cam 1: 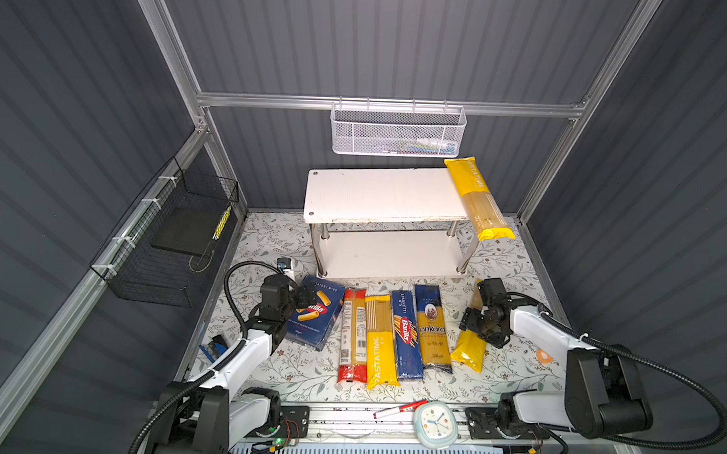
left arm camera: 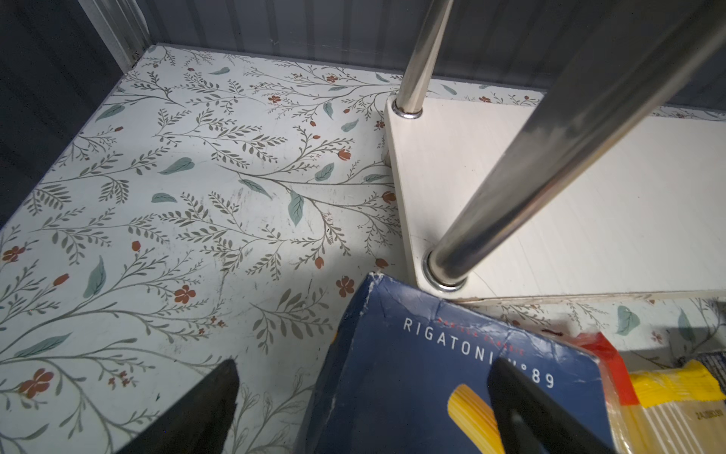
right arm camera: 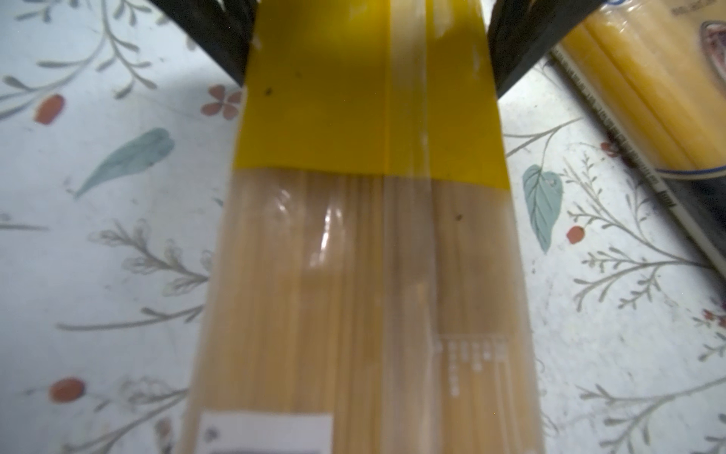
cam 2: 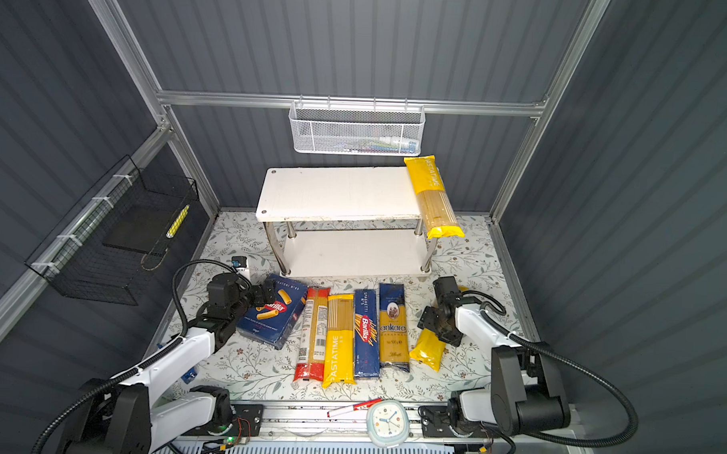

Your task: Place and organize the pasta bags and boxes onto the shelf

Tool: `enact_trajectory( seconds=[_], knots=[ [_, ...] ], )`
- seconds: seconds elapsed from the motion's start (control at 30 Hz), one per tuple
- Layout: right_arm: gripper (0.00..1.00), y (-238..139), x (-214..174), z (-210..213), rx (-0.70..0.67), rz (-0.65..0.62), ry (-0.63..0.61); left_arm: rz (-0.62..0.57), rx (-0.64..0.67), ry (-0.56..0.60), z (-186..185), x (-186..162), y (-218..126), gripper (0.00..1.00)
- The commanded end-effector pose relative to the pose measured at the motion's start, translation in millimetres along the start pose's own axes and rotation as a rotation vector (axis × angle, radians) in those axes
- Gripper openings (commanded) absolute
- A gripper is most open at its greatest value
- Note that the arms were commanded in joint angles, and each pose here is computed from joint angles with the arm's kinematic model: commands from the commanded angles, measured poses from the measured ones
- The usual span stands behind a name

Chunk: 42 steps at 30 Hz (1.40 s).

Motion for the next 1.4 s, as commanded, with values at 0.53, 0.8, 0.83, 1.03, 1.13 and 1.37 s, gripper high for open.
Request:
enact_trajectory(
  seconds=[0.53,0.8,0.83,1.03,1.13,1.37],
  knots=[
    [0.45,-1.8,-16.2,-12.7,0.016,0.010,0.016,-0.009,-0.002,0.013,-1.5,3.6,0.8,1.00],
    [0.29,-10.8,-17.2,-15.1,0.024,-0.020,0.016,-0.008,0.000,0.012,-1.4,3.1,0.8,1.00],
    [0.28,-11.9,-17.4,-15.0,0.030,-0.022,0.018,-0.008,0.002,0.013,-1.0,3.4,1.0,1.00],
    [0.20,-19.5,-17.8,-13.0,0.074,-0.032,0.016,-0.005,0.004,0.011,-0.9,3.2,1.4,0.99],
    [0.16,-28.7,-18.7,-14.8,0.084,-0.062,0.014,-0.009,0.012,0.012,-0.4,3.1,0.3,1.00],
    [0.06,-55.6,-21.5,-18.2,0.145,-0.142,0.009,-0.017,0.022,0.011,0.5,2.2,-2.7,1.00]
  ],
)
Point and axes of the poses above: each gripper's point midway between its finger pads, its own y axis out along the fingers, its own z axis along the line the jaws close on, x = y × z, the point moved 10 cm from there along -y, back along the fingers, and after that the axes turned 7 degrees about y, right-handed, at the moved point
